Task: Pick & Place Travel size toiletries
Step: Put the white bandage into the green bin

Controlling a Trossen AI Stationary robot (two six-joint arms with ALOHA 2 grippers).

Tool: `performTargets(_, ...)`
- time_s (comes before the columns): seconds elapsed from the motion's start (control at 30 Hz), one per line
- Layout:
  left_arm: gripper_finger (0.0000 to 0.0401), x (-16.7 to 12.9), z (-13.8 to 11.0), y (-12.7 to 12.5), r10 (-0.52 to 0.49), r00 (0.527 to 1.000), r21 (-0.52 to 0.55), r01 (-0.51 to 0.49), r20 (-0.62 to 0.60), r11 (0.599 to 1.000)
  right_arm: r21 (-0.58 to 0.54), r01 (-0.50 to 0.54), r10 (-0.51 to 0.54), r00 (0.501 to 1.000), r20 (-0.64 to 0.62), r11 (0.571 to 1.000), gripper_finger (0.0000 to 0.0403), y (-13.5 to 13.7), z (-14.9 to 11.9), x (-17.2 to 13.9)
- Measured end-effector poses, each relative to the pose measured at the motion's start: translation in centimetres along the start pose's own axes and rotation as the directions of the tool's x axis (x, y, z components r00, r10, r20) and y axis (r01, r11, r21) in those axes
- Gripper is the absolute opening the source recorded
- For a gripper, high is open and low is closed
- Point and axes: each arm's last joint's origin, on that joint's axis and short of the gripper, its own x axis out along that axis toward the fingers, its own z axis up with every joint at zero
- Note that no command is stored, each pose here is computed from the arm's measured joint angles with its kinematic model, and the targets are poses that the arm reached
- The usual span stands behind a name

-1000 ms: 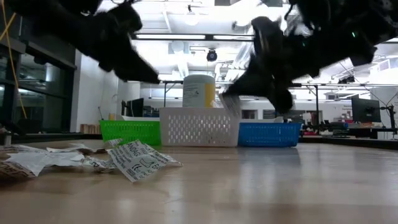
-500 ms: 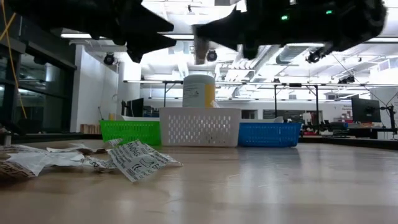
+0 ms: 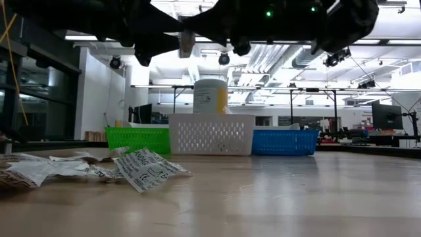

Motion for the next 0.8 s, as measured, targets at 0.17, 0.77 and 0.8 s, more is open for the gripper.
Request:
performTargets(0.17,0.0197,0.00,-0.02,0.00,0.000,1.000,0.000,0.000,-0.002,1.000,0.008,-0.006,0.006,1.000,0.026,1.000,0.0003,-0.02,0.66,0.49)
performTargets(0.77,0.0007,0.00,-0.02,0.00,0.000,1.000,0.007,0.000,-0.001,1.000,0.052,-0.015,0.015,1.000,-0.003,0.999,0.0003,-0.15,0.35,0.57)
performTargets(0.8,0.0005,0.00,-0.05,0.01,0.001,1.000,0.007,-0.001,-0.004,1.000,0.052,-0.015,0.015,1.000,-0.003,0.999,0.0003,-0.15,0.34,0.57)
